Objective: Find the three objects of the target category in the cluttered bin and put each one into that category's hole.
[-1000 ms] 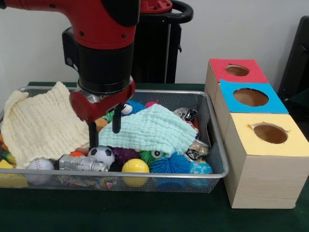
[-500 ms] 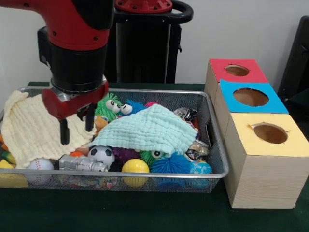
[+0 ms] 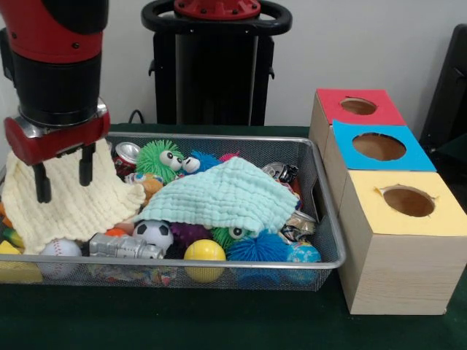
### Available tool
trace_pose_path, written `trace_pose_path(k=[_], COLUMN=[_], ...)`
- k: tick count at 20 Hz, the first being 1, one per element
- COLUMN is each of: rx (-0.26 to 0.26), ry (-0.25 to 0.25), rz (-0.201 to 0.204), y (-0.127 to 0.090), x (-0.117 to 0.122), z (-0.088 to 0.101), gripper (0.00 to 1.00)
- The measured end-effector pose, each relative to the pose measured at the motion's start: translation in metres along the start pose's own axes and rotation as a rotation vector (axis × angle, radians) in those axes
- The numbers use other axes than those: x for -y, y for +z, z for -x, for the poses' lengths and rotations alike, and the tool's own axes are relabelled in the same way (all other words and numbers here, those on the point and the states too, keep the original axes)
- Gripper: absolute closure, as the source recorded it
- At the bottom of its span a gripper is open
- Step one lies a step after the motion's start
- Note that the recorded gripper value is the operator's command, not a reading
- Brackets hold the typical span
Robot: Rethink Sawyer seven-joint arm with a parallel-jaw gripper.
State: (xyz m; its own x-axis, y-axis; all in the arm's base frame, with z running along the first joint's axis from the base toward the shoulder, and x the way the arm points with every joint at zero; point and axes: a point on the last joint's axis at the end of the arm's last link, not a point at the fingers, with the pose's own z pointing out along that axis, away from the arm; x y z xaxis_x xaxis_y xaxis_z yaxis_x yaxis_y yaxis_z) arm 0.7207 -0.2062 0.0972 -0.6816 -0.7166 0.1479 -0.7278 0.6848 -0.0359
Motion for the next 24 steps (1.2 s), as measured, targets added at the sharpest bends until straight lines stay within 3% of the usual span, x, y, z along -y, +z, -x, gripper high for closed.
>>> trace_pose_path(k=[5,12,24], rx=[-0.04,-0.082,-0.103], ry=[0.009,0.008,0.025], rz=[0.008,0.023,0.047], y=[0.003,0.004,0.024], x=[0.006,0.008,0.01], z=[-0.018,-0.027,-0.048], gripper=[0.0,0.0,0.0])
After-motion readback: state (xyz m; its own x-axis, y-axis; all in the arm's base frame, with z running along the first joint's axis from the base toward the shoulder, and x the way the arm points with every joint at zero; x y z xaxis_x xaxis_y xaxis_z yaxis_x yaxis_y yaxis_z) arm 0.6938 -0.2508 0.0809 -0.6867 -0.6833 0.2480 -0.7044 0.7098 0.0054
